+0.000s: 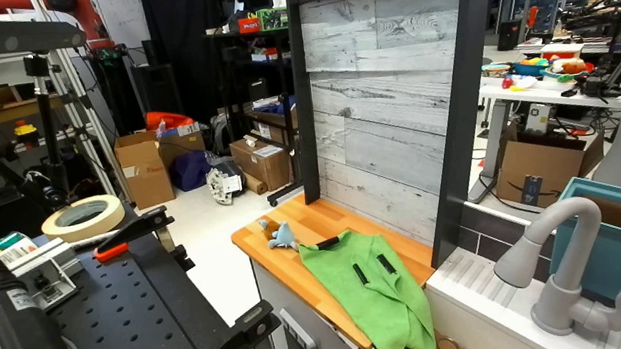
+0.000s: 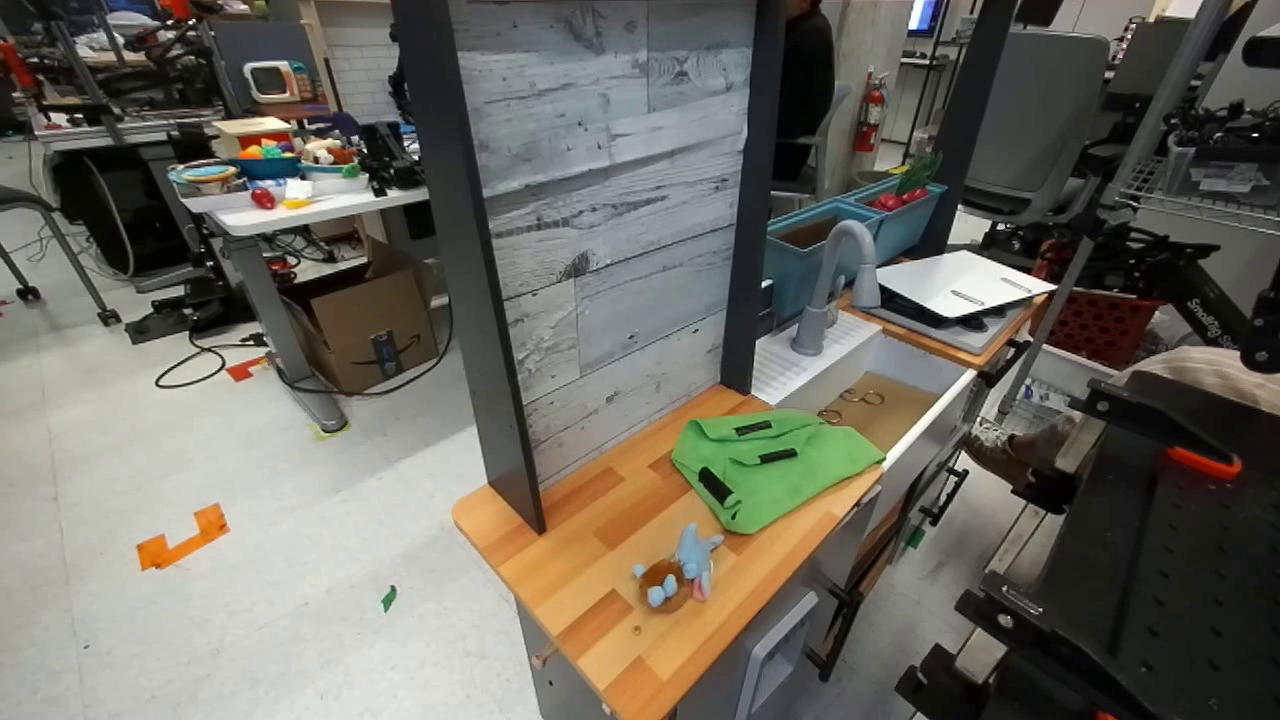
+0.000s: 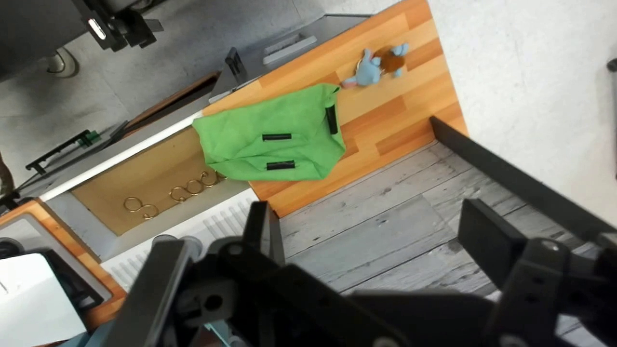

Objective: Turn the faucet to the left

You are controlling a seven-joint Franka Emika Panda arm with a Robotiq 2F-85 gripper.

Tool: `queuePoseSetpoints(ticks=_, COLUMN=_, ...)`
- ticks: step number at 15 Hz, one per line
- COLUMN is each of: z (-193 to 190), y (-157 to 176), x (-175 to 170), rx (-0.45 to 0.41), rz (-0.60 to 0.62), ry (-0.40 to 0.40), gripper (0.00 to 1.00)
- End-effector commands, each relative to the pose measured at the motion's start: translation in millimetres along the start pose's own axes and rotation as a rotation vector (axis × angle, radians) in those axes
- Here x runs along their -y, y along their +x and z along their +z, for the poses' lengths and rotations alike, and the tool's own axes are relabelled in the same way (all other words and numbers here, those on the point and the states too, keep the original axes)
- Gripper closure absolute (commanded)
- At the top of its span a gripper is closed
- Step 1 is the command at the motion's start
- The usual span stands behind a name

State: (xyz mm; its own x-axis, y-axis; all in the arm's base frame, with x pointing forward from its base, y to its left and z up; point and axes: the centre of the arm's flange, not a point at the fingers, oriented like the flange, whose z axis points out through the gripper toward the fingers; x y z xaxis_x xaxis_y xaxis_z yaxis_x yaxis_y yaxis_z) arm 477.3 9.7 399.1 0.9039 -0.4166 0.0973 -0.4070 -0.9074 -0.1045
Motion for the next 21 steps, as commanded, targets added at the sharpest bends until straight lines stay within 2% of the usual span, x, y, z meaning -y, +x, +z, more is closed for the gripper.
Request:
queuePoseSetpoints(ticks=1, z=33.5, y=60.4, x=-25.5, rx=-0.030, rz=0.107, ry=-0.046, gripper=0.00)
queuePoseSetpoints(ticks=7, z=87.8, y=129.3, x=-99.9, rx=0.006, rz=0.118, ry=-0.167, gripper=0.00)
queuePoseSetpoints(ticks=13, z=140.3, y=171.6, x=-170.4, rx=0.042, rz=0.177, ry=-0.216, gripper=0.00)
queuePoseSetpoints(ticks=17, z=173.1, y=191.2, x=-203.9, rx=0.030, rz=0.236, ry=-0.251, gripper=0.00)
queuePoseSetpoints(ticks=21, z=209.4, y=210.7, x=-214.1, rx=0.047, rz=0.242, ry=-0.238, gripper=0.00)
